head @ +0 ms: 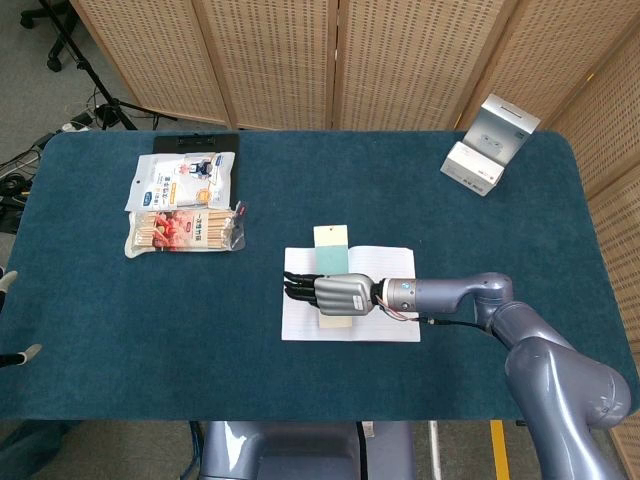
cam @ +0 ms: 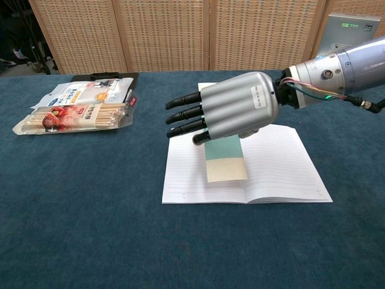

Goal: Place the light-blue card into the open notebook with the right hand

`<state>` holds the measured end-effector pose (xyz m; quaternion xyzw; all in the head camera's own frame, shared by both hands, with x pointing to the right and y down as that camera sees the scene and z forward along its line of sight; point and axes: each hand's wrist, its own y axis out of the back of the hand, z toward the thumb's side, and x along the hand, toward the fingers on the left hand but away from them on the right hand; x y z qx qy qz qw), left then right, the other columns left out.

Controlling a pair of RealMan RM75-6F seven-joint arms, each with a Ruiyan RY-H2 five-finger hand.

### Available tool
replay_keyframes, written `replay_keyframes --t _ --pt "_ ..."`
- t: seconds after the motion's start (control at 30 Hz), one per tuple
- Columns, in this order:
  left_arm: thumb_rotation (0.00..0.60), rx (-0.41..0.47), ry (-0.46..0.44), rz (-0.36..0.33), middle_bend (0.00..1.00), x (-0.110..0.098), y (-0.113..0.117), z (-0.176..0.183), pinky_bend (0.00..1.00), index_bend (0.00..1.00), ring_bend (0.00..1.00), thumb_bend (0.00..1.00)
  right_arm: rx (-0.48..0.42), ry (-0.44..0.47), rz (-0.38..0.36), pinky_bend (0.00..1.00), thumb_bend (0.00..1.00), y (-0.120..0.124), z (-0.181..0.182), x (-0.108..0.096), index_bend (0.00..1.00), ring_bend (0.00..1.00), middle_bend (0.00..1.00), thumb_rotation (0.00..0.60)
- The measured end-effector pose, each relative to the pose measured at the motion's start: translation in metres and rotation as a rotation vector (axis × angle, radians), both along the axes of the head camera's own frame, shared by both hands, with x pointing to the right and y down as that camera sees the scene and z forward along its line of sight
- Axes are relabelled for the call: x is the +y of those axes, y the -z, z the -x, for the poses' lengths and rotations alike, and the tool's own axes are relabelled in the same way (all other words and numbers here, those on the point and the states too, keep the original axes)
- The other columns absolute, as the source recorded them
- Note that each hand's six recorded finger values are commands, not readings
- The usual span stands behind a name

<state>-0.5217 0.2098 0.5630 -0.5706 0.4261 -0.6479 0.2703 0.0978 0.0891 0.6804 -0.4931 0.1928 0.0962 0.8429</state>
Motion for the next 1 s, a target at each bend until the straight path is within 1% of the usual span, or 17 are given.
replay_keyframes --t 0.07,0.2,0.4,0.7,0.77,0.83,0.9,0.93,1.0 --pt "0.600 0.004 0.000 0.003 0.00 0.000 0.000 0.001 0.00 0.00 0.00 0.00 0.009 0.016 0.002 0.04 0.38 -0.003 -0.004 0.002 0.60 0.00 0.10 0.600" --pt "0.600 0.007 -0.001 0.002 0.00 0.000 0.000 0.000 0.00 0.00 0.00 0.00 0.007 0.048 0.031 0.03 0.41 -0.007 -0.010 0.010 0.60 0.00 0.11 0.600" --pt "0.600 0.008 -0.003 0.001 0.00 0.000 0.000 -0.002 0.00 0.00 0.00 0.00 0.008 0.077 0.056 0.03 0.41 -0.012 -0.017 0.019 0.60 0.00 0.11 0.600" --pt "0.600 0.010 -0.004 0.004 0.00 0.000 -0.001 -0.002 0.00 0.00 0.00 0.00 0.000 0.083 0.043 0.03 0.41 -0.016 -0.015 0.022 0.59 0.00 0.11 0.600" --pt "0.600 0.012 -0.005 0.002 0.00 0.000 0.000 -0.002 0.00 0.00 0.00 0.00 0.003 0.083 0.038 0.03 0.41 -0.018 -0.013 0.022 0.51 0.00 0.09 0.600" --pt "0.600 0.013 -0.004 0.000 0.00 0.000 0.000 -0.002 0.00 0.00 0.00 0.00 0.008 0.077 0.034 0.04 0.37 -0.019 -0.012 0.021 0.31 0.00 0.05 0.600" --pt "0.600 0.014 -0.003 -0.002 0.00 0.000 0.001 -0.002 0.00 0.00 0.00 0.00 0.015 0.072 0.031 0.04 0.31 -0.021 -0.013 0.020 0.20 0.00 0.02 0.600" --pt "0.600 0.013 -0.003 -0.001 0.00 0.000 0.001 -0.001 0.00 0.00 0.00 0.00 0.016 0.071 0.030 0.04 0.28 -0.021 -0.013 0.020 0.16 0.00 0.01 0.600" --pt "0.600 0.013 -0.003 0.004 0.00 0.000 0.000 -0.001 0.00 0.00 0.00 0.00 0.015 0.063 0.025 0.04 0.26 -0.021 -0.013 0.018 0.14 0.00 0.01 0.600"
